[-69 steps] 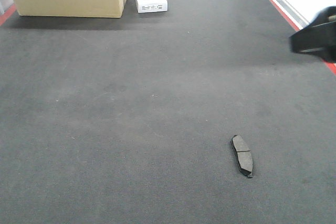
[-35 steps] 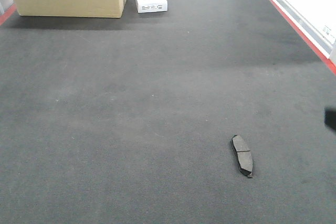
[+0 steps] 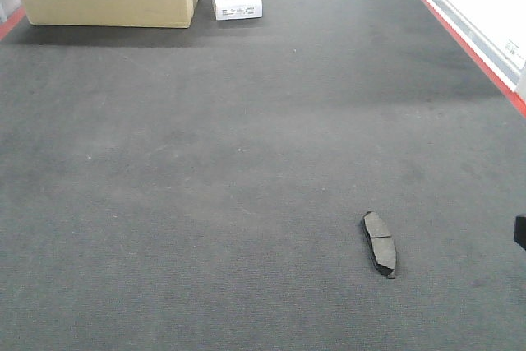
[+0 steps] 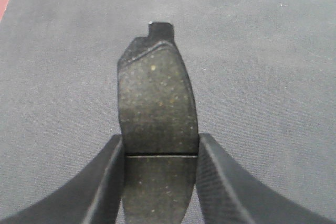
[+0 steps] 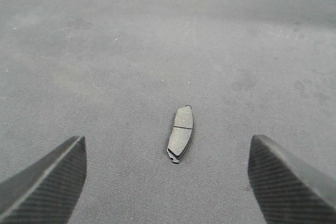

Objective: Move and align brake pads A on conveyor
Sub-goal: 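Raise the open right gripper away from the placed pad, then lower the left gripper and release its brake pad onto the belt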

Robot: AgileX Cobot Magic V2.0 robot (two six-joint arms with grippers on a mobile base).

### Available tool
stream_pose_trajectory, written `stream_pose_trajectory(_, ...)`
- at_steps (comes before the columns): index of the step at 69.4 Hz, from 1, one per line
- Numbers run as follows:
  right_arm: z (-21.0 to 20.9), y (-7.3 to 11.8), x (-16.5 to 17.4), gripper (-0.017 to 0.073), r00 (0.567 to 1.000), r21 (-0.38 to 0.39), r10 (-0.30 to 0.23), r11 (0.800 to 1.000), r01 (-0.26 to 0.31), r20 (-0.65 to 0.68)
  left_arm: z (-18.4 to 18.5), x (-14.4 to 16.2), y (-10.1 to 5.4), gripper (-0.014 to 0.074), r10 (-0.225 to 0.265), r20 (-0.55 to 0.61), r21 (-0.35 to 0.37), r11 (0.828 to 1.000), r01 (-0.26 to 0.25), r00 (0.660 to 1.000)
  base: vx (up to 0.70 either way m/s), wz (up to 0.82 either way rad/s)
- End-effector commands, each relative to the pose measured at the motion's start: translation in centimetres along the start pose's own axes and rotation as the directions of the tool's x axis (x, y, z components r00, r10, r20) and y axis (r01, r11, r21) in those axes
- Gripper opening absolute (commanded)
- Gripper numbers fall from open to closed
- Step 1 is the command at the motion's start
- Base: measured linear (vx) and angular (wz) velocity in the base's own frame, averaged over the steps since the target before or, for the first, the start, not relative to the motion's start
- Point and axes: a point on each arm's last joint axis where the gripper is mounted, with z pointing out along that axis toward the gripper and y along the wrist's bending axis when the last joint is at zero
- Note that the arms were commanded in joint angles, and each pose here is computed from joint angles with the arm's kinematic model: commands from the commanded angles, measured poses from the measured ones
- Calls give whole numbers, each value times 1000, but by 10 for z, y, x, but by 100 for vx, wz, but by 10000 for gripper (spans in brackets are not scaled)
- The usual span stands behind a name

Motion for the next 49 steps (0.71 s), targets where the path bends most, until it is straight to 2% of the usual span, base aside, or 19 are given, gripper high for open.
stream_pose_trajectory(1, -4, -1, -12, 592, 996, 9, -5, 1000, 4, 88, -4, -12, 0, -6, -4, 102, 4, 1000, 3, 995, 0, 0)
stream_pose_trajectory(13, -4, -1, -12, 592, 996, 9, -5, 1000, 4, 89, -4, -13, 0, -6, -6, 107, 6, 1000, 6, 994, 0, 0)
stream_pose_trajectory(31, -4, -1, -12, 592, 996, 9, -5, 1000, 4, 89, -2, -25, -3, -6, -25, 206, 41, 999, 17, 978, 0, 0)
stream_pose_trajectory(38, -4, -1, -12, 592, 996, 9, -5, 1000, 4, 89, 13, -32, -6, -6, -17, 155, 40, 999, 11, 988, 0, 0)
stream_pose_trajectory(49, -4, -1, -11, 592, 996, 9, -5, 1000, 4, 88, 53, -44, -11, -6, 0, 10, 37, 999, 0, 1000, 0, 0)
